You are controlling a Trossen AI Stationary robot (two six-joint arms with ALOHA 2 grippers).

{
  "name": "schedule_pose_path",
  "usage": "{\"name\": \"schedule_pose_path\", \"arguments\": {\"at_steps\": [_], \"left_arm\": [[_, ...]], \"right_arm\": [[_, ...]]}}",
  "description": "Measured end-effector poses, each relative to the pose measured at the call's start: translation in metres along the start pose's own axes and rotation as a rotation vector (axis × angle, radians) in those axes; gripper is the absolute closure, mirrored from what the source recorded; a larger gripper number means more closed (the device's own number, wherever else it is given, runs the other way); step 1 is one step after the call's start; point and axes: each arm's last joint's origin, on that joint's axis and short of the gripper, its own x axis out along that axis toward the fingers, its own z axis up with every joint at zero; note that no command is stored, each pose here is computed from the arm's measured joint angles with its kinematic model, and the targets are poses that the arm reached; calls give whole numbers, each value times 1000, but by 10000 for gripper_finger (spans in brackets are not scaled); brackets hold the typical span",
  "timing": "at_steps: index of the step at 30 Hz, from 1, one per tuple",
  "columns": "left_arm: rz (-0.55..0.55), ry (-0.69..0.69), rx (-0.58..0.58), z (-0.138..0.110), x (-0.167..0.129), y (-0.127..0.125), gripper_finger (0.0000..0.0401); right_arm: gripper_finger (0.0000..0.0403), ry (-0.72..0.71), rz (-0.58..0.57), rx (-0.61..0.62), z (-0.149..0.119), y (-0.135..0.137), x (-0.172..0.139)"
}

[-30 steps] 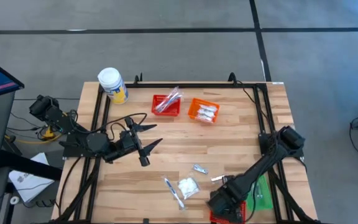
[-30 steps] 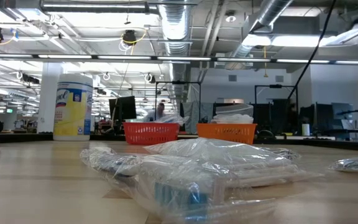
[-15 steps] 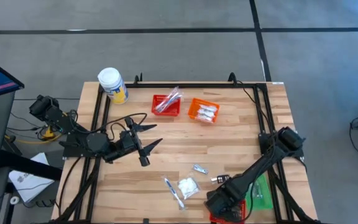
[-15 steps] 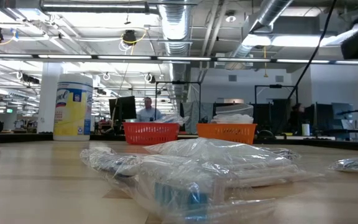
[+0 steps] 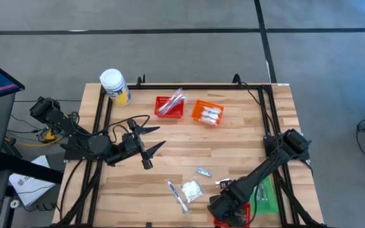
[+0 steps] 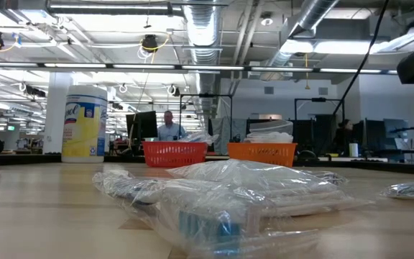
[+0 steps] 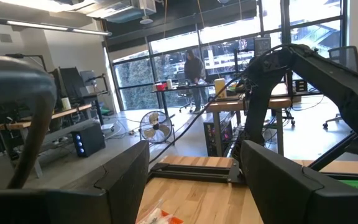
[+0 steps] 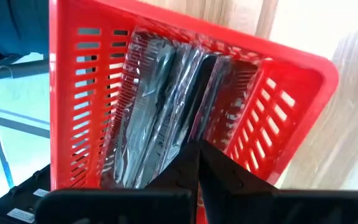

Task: Pick & Place Travel size toiletries
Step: Put the black comb into the bottom red bin

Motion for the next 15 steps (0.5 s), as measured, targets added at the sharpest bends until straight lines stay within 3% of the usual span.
{"name": "schedule_pose_path", "arguments": {"at_steps": [9,15], "left_arm": [[0,0,0,0,0,0,155],[1,0,1,0,0,0,155]], "right_arm": [[403,-44,108,3,-3,-6,21],[403,-11,17,-14,-1,-4,2]]}}
